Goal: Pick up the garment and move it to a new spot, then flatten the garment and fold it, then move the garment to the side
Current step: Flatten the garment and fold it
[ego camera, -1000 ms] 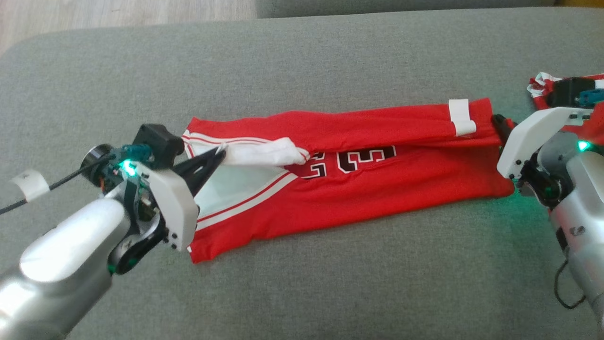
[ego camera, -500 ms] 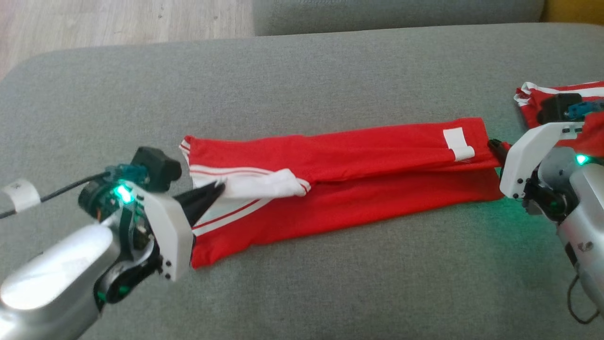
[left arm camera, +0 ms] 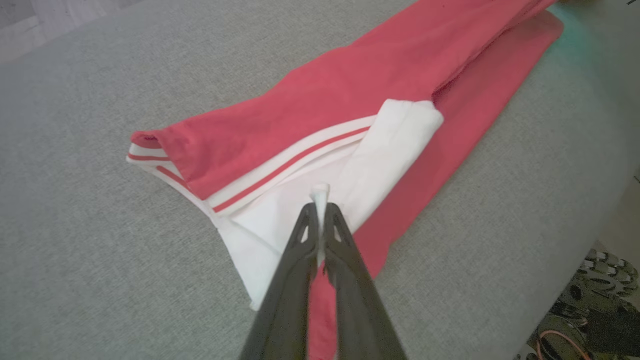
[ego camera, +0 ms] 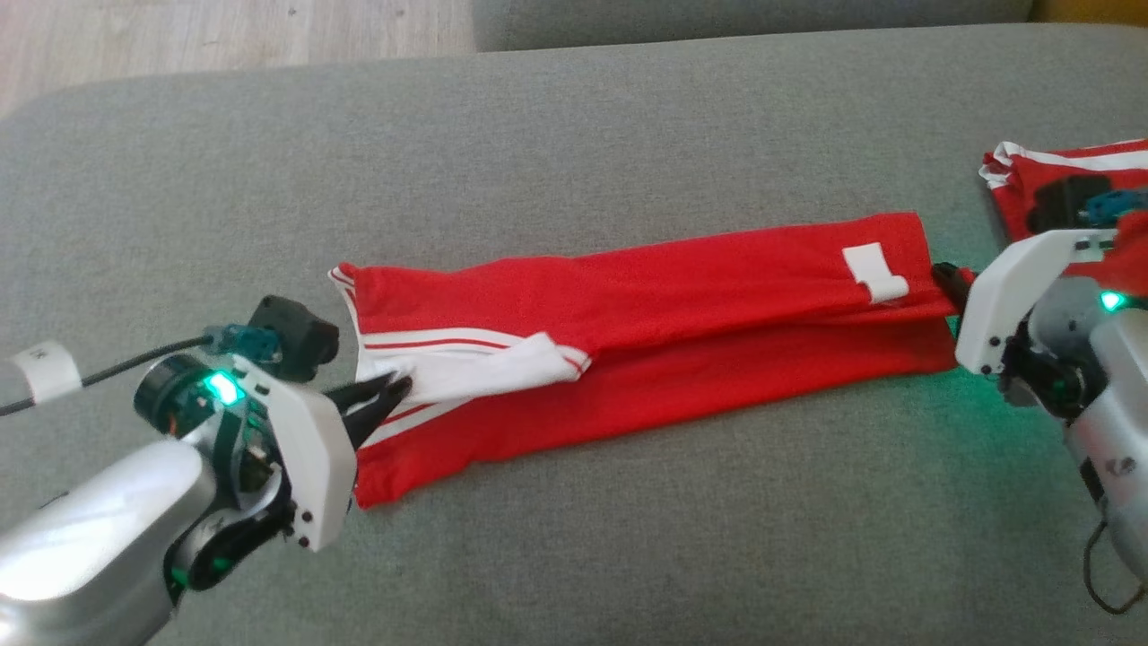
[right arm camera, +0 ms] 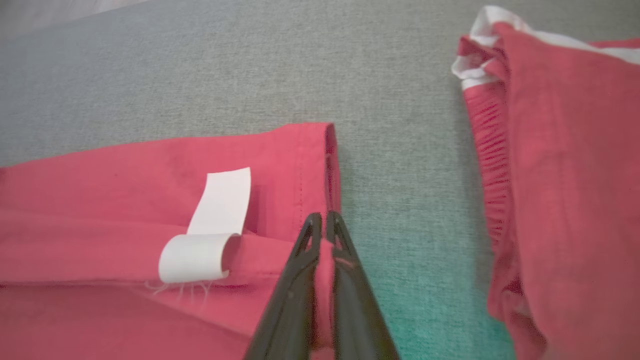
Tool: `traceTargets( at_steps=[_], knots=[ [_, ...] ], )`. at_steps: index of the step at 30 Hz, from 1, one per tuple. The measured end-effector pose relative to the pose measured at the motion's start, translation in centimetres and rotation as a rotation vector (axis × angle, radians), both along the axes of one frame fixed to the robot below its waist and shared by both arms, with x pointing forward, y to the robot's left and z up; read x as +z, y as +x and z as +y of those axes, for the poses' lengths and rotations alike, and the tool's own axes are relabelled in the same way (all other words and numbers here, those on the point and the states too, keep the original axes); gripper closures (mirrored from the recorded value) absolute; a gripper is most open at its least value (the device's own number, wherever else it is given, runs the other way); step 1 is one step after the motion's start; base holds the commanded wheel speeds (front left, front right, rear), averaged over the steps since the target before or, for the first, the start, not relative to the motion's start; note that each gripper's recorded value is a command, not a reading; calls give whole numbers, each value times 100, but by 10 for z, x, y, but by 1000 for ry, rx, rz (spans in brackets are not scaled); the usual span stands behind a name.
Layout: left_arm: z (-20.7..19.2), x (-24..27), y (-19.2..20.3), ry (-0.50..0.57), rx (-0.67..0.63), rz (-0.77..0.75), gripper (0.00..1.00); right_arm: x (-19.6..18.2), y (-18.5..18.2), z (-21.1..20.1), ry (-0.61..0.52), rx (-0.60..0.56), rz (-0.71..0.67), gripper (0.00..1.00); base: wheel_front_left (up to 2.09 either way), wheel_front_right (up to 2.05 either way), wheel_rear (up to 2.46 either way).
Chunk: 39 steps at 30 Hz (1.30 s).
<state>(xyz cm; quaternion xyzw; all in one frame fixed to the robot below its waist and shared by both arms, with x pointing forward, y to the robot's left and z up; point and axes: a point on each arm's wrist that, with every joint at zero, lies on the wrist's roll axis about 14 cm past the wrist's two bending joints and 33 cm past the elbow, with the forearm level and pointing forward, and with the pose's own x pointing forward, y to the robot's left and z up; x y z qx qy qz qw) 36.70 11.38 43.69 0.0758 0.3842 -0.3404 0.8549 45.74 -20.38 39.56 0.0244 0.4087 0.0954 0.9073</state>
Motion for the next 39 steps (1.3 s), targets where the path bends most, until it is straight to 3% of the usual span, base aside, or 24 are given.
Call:
traceTargets(
  at_steps=[4, 8, 16, 21, 28, 33, 39],
  knots=[
    [6, 1, 13, 3, 46, -62, 0, 9, 7, -5, 42, -49, -44, 0, 0, 0, 0],
    [12, 21, 43, -34, 145, -225, 0, 33, 23, -5, 88, -85, -160, 0, 0, 0, 0],
    [24, 104, 95, -281, 424, -630, 0, 126, 57, 36, 265, -89, -566, 0, 0, 0, 0],
    [28, 117, 89, -393, 539, -726, 0, 164, 55, 57, 307, -70, -771, 0, 0, 0, 0],
    [32, 103, 72, -442, 644, -717, 0, 133, 25, 80, 348, -97, -801, 0, 0, 0, 0],
    [33, 85, 53, -455, 692, -708, 0, 99, -1, 84, 326, -122, -760, 0, 0, 0, 0],
    [32, 62, 36, -462, 727, -677, 0, 85, -13, 86, 295, -117, -739, 0, 0, 0, 0]
  ],
)
